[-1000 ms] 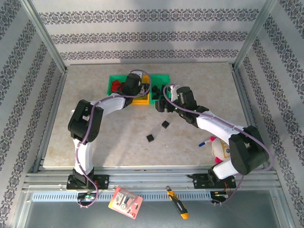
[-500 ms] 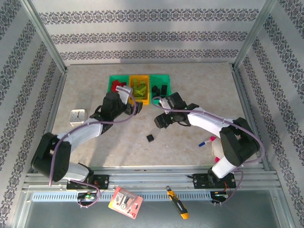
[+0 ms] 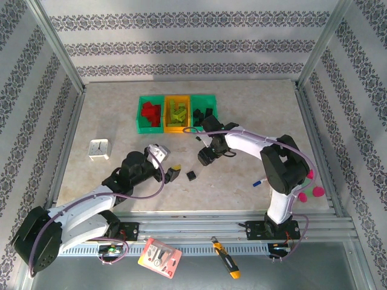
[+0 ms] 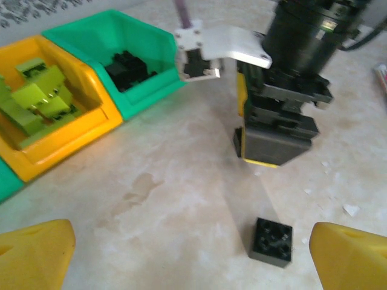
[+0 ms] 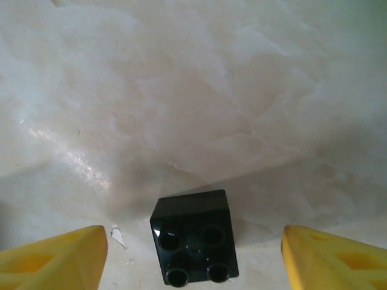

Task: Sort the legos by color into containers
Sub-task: Pick up the lego from the center of the table, then place the lego in the container, then pick up the lego from the middle-left of the table, then place the lego in the container, then reset both arms

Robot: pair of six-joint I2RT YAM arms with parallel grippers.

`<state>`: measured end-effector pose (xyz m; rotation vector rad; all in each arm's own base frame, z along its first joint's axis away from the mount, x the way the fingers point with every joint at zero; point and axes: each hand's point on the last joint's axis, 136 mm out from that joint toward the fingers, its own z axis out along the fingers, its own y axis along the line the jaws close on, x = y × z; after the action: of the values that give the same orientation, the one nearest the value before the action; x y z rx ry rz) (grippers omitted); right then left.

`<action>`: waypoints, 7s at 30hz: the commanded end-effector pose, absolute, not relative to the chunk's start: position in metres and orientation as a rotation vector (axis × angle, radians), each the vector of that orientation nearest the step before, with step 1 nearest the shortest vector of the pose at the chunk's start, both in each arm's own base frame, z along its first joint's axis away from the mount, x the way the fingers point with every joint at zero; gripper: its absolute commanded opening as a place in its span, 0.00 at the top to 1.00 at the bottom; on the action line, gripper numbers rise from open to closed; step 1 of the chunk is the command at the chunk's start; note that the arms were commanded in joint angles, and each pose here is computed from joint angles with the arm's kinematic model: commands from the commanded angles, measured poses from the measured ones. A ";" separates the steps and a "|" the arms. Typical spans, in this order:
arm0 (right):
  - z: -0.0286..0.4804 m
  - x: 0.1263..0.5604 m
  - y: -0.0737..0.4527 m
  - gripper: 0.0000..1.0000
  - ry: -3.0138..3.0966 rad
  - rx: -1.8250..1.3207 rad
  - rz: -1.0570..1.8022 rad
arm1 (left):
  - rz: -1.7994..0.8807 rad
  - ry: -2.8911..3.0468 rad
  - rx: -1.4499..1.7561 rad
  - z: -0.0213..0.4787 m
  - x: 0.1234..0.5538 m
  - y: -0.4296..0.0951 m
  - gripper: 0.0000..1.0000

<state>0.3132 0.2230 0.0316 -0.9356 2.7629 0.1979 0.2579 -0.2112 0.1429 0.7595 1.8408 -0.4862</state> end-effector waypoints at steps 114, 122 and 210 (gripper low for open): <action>0.214 0.360 0.158 0.21 2.126 -0.190 0.444 | -0.380 2.022 0.612 0.164 0.339 -0.286 0.98; 0.231 0.350 0.159 0.13 2.043 -0.233 0.475 | -0.327 2.016 0.439 0.179 0.421 -0.301 0.99; 0.107 0.399 -0.001 0.02 1.873 0.045 -0.006 | 0.208 1.884 -0.146 0.091 0.394 0.025 0.01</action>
<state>0.3970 0.0003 0.0985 0.0578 1.9119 -0.0107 0.3839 0.0175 0.0707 -0.0742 1.9551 0.2267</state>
